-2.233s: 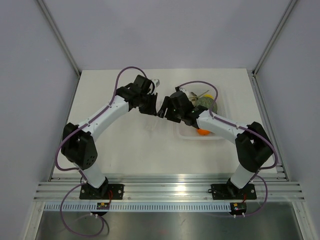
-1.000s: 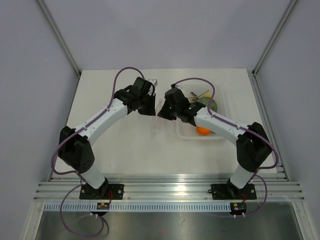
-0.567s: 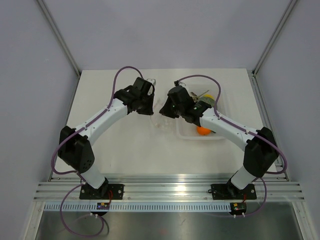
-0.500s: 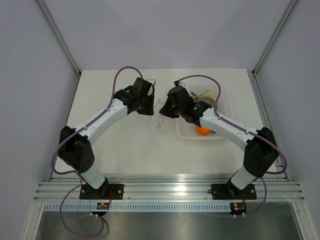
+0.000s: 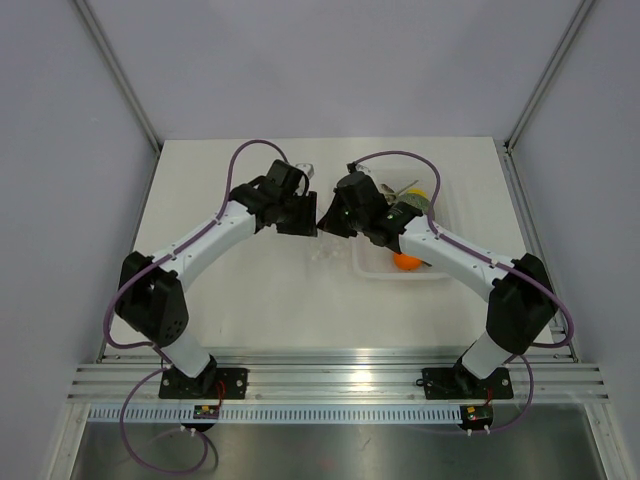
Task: Place the food in the zip-top bag and seal the zipper
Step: Open the zipper of the food storage bag at the center of the board.
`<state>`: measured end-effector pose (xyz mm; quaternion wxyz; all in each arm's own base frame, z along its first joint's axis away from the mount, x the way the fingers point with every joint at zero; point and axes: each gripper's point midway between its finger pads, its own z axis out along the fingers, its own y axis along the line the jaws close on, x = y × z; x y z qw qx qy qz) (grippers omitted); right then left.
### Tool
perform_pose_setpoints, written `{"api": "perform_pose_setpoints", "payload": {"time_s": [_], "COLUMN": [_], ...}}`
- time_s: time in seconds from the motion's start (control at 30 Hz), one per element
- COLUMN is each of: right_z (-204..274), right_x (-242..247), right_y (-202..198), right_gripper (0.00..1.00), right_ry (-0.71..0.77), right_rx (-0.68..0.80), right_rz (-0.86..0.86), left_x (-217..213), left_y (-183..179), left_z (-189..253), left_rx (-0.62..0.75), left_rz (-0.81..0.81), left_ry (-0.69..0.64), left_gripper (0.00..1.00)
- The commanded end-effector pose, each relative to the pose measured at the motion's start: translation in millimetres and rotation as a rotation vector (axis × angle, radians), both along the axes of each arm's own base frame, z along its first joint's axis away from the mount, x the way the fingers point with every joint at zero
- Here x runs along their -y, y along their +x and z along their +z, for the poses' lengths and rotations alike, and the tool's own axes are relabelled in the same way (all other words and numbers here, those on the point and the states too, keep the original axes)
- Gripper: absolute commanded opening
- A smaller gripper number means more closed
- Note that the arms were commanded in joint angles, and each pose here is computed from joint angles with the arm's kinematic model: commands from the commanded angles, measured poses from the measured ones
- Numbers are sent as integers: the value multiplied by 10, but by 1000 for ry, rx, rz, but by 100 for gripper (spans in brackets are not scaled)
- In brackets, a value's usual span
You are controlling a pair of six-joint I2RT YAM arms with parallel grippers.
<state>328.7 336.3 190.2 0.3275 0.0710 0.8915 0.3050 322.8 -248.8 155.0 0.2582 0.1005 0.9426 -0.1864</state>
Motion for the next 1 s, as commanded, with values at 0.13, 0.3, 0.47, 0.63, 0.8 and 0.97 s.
{"api": "perform_pose_setpoints", "payload": {"time_s": [0.13, 0.3, 0.47, 0.63, 0.8, 0.97], "right_z": [14, -20, -43, -40, 0, 30], "right_x": [-80, -71, -105, -148, -154, -156], "right_y": [12, 32, 36, 41, 21, 6], "right_gripper": [0, 0, 0, 0, 0, 0], "right_ry": [26, 24, 30, 44, 51, 60], "right_rx": [5, -2, -8, -10, -7, -5], "right_rz": [-8, -20, -15, -4, 3, 11], "left_x": [62, -16, -115, -86, -71, -27], "left_y": [-57, -69, -108, -92, -41, 30], "left_z": [211, 361, 424, 353, 227, 169], "left_rx": [50, 108, 141, 131, 115, 115], "left_rz": [33, 111, 160, 159, 161, 169], "left_ry": [-107, -157, -169, -172, -150, -153], "left_gripper": [49, 58, 66, 58, 49, 45]}}
